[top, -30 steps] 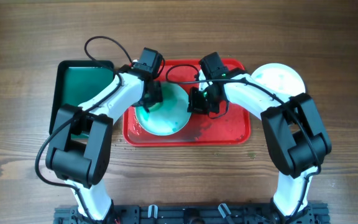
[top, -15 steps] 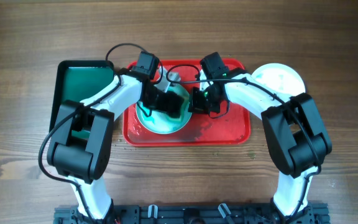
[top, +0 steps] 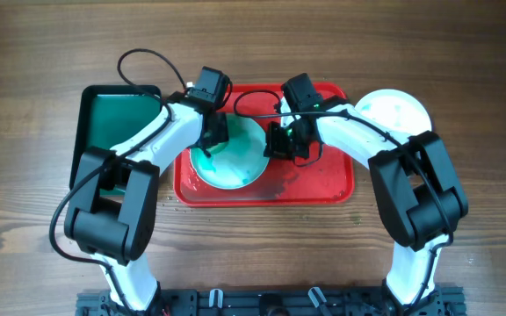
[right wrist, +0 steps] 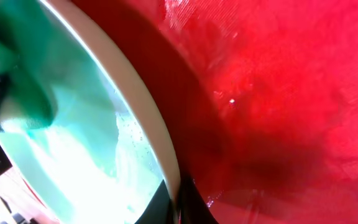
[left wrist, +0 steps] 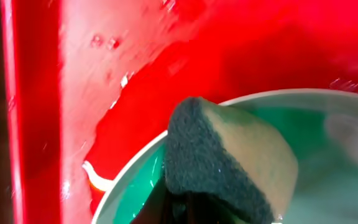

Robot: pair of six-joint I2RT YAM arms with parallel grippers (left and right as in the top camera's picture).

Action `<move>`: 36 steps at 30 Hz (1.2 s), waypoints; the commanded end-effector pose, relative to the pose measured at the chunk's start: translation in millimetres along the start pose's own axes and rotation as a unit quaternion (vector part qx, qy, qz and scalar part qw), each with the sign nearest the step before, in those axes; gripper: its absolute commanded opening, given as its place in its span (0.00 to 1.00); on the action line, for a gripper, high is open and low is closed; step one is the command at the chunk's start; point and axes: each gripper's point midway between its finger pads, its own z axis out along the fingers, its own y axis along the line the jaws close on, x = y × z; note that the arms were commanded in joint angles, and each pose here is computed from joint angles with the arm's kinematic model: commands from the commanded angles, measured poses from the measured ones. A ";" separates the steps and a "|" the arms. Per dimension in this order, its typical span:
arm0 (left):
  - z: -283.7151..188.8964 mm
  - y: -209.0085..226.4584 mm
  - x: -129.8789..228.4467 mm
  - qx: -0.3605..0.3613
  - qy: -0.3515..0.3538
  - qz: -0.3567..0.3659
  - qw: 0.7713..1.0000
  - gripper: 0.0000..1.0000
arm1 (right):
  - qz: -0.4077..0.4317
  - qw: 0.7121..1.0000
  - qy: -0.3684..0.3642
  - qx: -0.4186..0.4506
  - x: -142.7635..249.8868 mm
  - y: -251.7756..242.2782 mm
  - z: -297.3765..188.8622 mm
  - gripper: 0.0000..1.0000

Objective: Clean dirty plates on tray and stack at the side
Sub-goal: 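Hold plate rim with right gripper, scrub plate with sponge in left, then lift the scrubbed plate with the right gripper and carry it right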

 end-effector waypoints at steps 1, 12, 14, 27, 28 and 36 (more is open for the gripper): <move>12.8 -6.6 60.1 0.066 0.138 0.018 0.988 0.04 | 0.006 1.000 0.012 0.002 4.3 -6.8 5.0 0.04; -43.2 -92.9 62.6 0.379 0.169 0.097 0.905 0.04 | -0.009 1.000 0.016 -0.009 5.5 -2.9 4.8 0.04; -28.1 -66.7 39.6 0.282 0.150 0.037 0.947 0.04 | -0.008 1.000 0.014 -0.009 4.6 -2.9 4.0 0.04; -60.2 13.7 -34.0 0.125 0.024 -0.071 0.989 0.04 | -0.050 0.985 -0.134 0.093 -38.2 -16.9 -80.4 0.04; -59.9 14.7 -34.2 0.122 0.023 -0.071 0.990 0.04 | -0.051 0.979 -0.158 0.120 -42.0 -21.4 -94.1 0.04; -59.9 13.8 -36.8 0.124 0.017 -0.071 0.990 0.04 | -0.055 0.880 -0.340 0.327 -46.1 -45.3 -222.5 0.04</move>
